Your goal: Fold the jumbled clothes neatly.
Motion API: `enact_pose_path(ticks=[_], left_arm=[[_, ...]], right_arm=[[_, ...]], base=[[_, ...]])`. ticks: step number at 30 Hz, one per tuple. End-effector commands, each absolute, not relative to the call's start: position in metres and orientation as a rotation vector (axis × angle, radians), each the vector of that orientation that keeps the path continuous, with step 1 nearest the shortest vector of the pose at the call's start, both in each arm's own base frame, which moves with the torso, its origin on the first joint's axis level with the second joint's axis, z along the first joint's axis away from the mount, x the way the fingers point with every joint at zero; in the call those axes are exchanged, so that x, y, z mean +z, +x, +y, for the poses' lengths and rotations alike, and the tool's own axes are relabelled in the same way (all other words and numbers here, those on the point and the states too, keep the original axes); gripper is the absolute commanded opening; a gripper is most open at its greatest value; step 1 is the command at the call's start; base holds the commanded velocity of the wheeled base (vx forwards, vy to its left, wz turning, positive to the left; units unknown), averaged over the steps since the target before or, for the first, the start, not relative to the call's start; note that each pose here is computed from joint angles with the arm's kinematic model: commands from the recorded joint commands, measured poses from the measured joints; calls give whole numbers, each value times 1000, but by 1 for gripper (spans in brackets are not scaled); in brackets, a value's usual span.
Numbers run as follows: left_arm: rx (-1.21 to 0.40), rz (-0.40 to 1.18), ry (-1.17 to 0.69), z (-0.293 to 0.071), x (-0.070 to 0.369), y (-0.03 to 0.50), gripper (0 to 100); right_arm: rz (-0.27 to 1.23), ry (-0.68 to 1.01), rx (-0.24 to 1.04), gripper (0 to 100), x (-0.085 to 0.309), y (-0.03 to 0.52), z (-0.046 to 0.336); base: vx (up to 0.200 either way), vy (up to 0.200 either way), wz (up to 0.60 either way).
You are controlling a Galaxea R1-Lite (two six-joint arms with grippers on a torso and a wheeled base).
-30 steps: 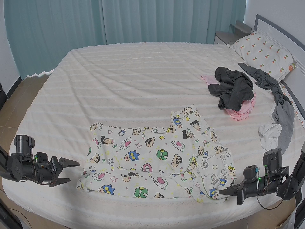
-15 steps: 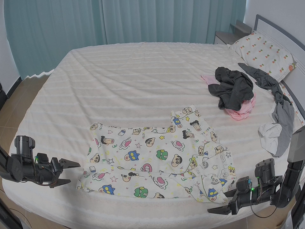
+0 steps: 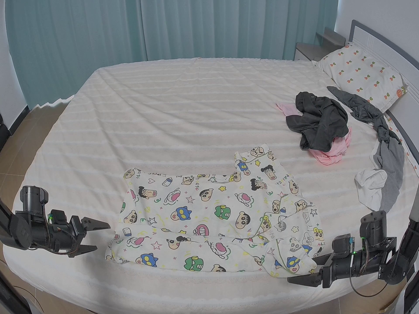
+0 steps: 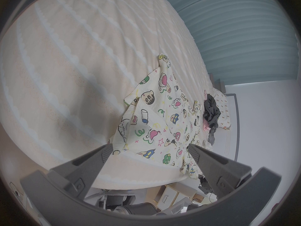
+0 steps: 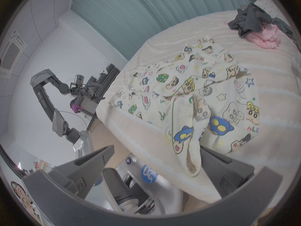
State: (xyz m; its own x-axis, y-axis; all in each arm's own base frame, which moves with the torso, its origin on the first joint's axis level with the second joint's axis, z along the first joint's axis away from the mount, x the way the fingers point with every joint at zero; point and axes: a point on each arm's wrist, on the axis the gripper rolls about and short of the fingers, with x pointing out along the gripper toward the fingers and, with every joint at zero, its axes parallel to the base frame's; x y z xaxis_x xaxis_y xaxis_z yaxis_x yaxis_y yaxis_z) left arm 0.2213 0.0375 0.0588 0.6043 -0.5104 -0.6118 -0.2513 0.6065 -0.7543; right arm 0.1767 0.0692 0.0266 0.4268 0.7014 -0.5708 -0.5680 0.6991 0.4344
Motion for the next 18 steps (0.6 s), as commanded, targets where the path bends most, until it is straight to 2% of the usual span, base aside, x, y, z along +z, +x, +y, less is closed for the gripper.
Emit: enact_pose_path(ticks=[1, 8, 15, 18], left_arm=[[-179, 942, -940, 37, 56, 221, 100], [-180, 928, -936, 38, 53, 221, 100], [-178, 934, -939, 38, 49, 224, 100], [-178, 937, -940, 38, 48, 224, 100]], right_arm=[[773, 189, 723, 100, 24, 197, 67], [823, 170, 618, 100, 1, 221, 69], [835, 175, 677, 100, 8, 190, 65], [712, 188, 742, 100, 25, 186, 65]], base=[[0, 0, 0], [0, 0, 0], [0, 0, 0], [0, 0, 0]])
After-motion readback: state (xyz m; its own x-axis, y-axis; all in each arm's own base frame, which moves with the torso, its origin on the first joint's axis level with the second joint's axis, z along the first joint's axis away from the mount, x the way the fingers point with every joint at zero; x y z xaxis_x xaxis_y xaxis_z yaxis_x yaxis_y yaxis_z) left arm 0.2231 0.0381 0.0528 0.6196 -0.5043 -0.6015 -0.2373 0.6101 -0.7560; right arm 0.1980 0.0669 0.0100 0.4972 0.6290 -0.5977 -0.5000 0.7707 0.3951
